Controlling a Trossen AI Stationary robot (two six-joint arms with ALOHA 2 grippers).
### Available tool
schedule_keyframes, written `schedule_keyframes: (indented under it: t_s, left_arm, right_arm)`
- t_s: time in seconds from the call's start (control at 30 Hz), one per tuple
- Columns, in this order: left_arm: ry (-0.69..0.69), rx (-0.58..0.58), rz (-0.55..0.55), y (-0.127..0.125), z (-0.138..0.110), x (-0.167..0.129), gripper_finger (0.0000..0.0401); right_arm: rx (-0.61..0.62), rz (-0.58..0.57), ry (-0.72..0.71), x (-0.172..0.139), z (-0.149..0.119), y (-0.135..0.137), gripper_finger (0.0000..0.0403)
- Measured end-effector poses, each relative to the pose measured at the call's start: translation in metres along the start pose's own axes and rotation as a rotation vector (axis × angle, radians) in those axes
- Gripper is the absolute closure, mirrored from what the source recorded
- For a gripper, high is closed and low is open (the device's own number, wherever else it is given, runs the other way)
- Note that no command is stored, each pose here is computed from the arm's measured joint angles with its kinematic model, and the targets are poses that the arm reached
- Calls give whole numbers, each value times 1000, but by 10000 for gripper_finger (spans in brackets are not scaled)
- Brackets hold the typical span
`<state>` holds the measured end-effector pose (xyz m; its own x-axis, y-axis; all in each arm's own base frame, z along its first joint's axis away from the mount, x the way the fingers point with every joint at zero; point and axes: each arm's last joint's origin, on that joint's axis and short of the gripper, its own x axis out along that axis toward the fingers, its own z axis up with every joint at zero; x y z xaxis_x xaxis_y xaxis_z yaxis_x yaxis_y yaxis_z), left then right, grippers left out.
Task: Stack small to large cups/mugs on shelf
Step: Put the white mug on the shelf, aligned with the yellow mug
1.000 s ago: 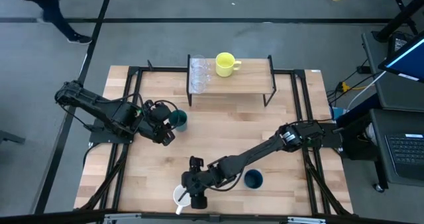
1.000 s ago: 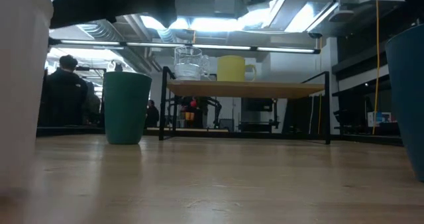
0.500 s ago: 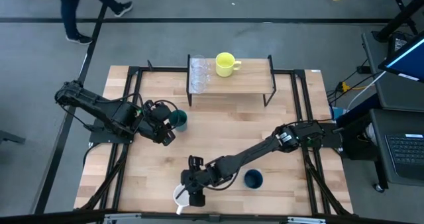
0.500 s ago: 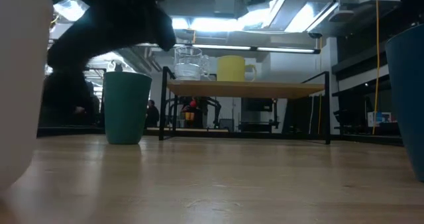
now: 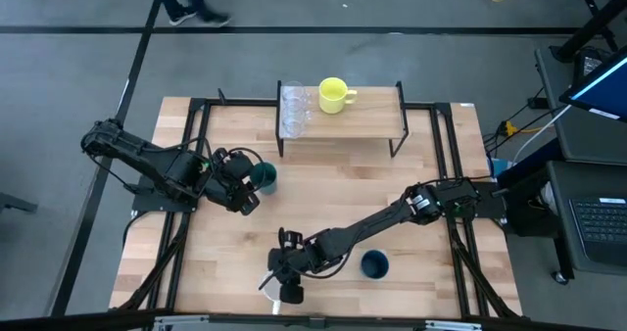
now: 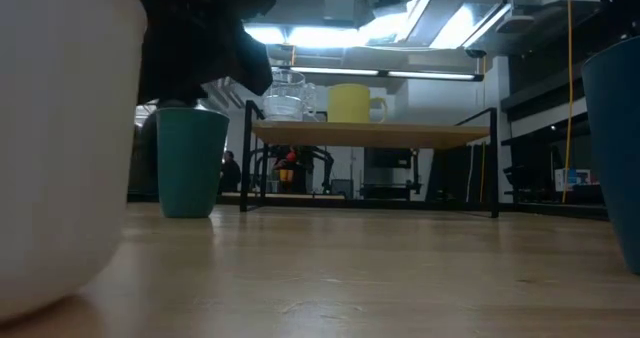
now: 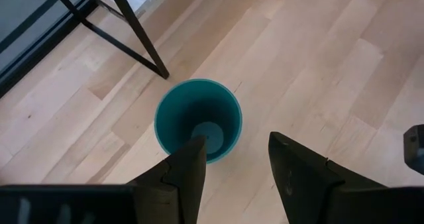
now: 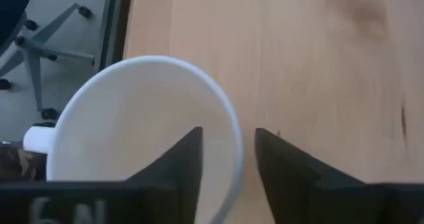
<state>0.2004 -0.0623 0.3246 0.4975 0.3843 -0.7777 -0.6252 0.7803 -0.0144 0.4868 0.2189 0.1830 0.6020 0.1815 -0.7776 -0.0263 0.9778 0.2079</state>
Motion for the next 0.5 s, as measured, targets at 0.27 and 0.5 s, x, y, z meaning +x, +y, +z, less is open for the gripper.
schedule_keyframes:
  t_s: [0.27, 0.5]
  left_arm:
    - [-7, -1, 4, 0, 0, 0, 243]
    - [-12, -6, -1, 0, 1, 0, 243]
  right_arm:
    - [-57, 3, 19, 0, -1, 0, 385]
    - [-222, -38, 107, -22, 5, -6, 390]
